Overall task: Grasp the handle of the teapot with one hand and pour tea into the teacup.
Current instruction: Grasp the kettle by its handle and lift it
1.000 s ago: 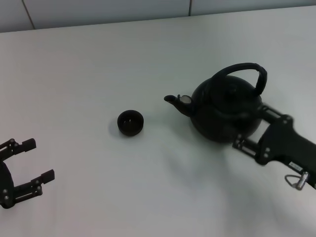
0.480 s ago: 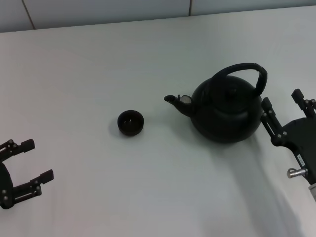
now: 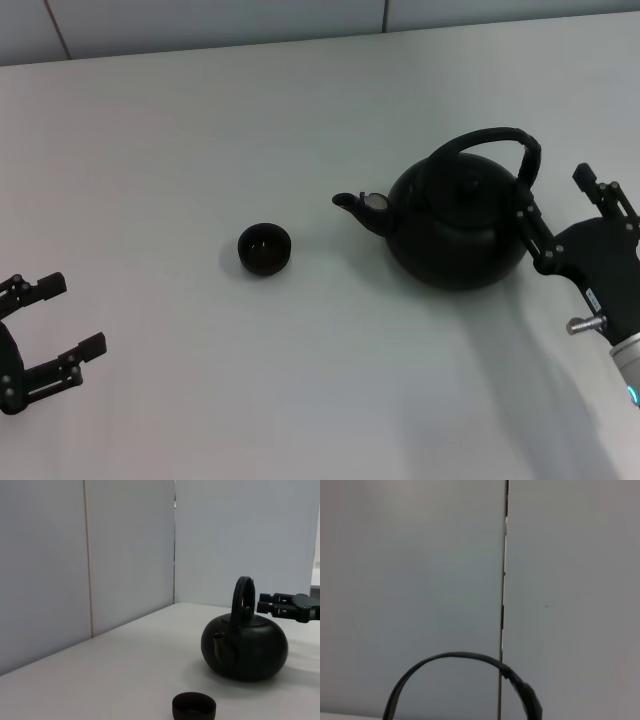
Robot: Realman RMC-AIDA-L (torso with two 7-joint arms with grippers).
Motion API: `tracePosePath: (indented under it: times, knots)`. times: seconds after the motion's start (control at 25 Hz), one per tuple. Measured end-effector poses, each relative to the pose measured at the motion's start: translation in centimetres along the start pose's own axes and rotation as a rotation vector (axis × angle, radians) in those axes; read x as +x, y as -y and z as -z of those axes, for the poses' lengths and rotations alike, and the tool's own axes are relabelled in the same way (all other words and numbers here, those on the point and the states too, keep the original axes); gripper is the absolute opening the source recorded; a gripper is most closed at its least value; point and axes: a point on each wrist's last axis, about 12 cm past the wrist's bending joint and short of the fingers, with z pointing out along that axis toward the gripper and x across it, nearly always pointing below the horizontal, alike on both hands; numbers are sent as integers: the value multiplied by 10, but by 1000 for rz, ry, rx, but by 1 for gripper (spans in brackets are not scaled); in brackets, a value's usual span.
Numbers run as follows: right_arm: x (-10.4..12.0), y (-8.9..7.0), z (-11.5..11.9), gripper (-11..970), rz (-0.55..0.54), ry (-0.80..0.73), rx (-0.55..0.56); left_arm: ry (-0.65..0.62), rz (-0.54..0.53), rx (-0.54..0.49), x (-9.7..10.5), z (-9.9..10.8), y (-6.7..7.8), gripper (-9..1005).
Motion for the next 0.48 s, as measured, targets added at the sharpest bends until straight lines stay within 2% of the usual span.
tracePosePath:
  times: [0.48]
  knots:
    - [-2, 6, -23, 679, 31, -1, -18, 20, 7, -20, 0, -2, 1, 812]
